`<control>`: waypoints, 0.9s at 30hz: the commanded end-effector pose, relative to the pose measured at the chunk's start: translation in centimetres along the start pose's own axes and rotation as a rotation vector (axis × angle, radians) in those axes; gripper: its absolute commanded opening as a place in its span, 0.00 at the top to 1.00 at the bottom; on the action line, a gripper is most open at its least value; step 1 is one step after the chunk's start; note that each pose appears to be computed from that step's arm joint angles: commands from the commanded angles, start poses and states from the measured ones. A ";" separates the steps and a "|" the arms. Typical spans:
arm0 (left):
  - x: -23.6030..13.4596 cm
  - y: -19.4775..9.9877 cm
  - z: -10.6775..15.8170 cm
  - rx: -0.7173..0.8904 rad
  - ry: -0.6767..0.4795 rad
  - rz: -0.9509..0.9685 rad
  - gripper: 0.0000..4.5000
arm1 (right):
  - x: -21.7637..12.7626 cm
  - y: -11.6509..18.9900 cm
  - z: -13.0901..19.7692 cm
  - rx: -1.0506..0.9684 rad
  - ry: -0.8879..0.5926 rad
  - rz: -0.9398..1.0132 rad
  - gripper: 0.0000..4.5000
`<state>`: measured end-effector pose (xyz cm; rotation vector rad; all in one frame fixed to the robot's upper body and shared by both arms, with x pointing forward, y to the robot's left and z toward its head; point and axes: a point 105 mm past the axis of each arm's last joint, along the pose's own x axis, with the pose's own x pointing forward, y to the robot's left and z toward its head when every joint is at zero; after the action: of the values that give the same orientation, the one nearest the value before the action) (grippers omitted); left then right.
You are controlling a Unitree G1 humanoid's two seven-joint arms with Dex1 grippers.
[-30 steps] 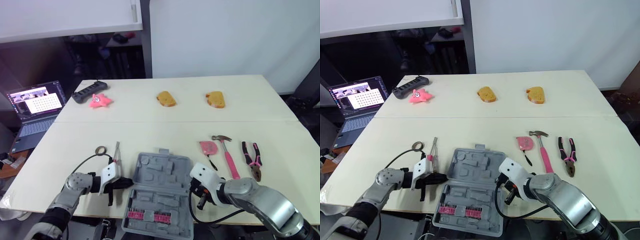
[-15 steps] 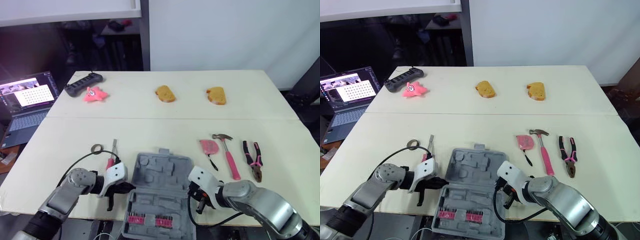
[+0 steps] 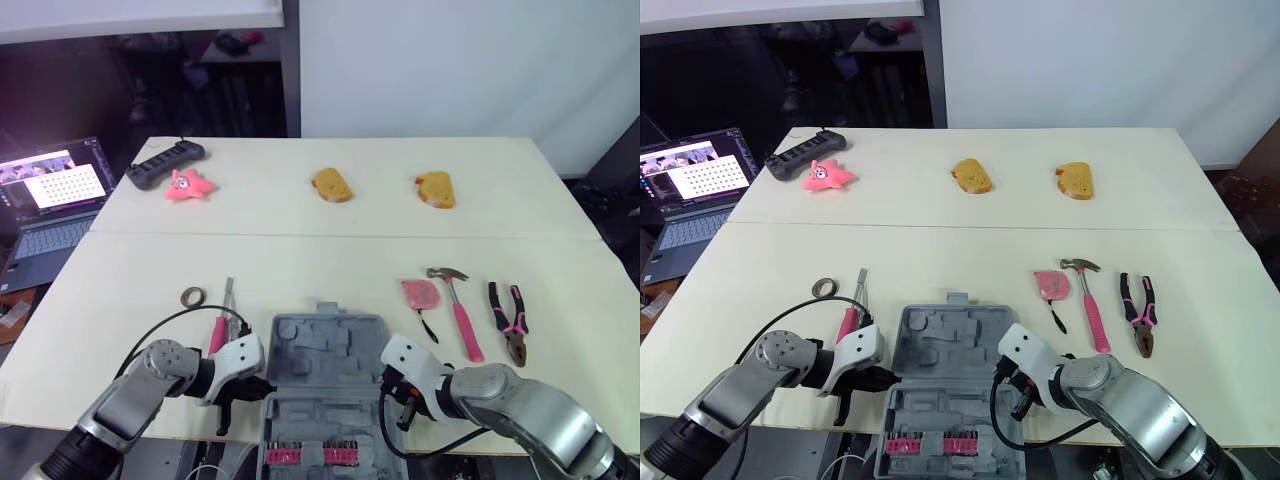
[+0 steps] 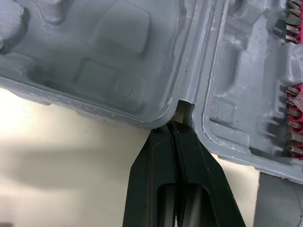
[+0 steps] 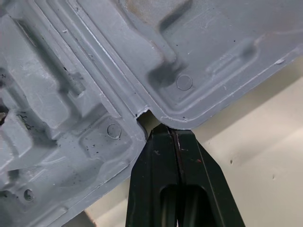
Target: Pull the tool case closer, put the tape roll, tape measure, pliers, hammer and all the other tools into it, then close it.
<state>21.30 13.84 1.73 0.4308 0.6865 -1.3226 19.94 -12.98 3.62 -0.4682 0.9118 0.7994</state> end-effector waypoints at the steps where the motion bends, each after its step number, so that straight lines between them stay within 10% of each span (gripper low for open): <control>1: 0.1 -1.0 -0.3 -0.008 -0.001 -0.041 0.99 | -0.8 0.0 0.6 -0.013 -0.037 -0.015 1.00; 27: -0.1 -0.2 4.7 0.029 -0.055 0.012 0.99 | -1.5 -0.6 0.2 0.030 -0.036 -0.064 1.00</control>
<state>22.37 11.60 4.11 0.4154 0.6675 -1.2947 19.83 -14.63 4.26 -0.4536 0.9169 0.7074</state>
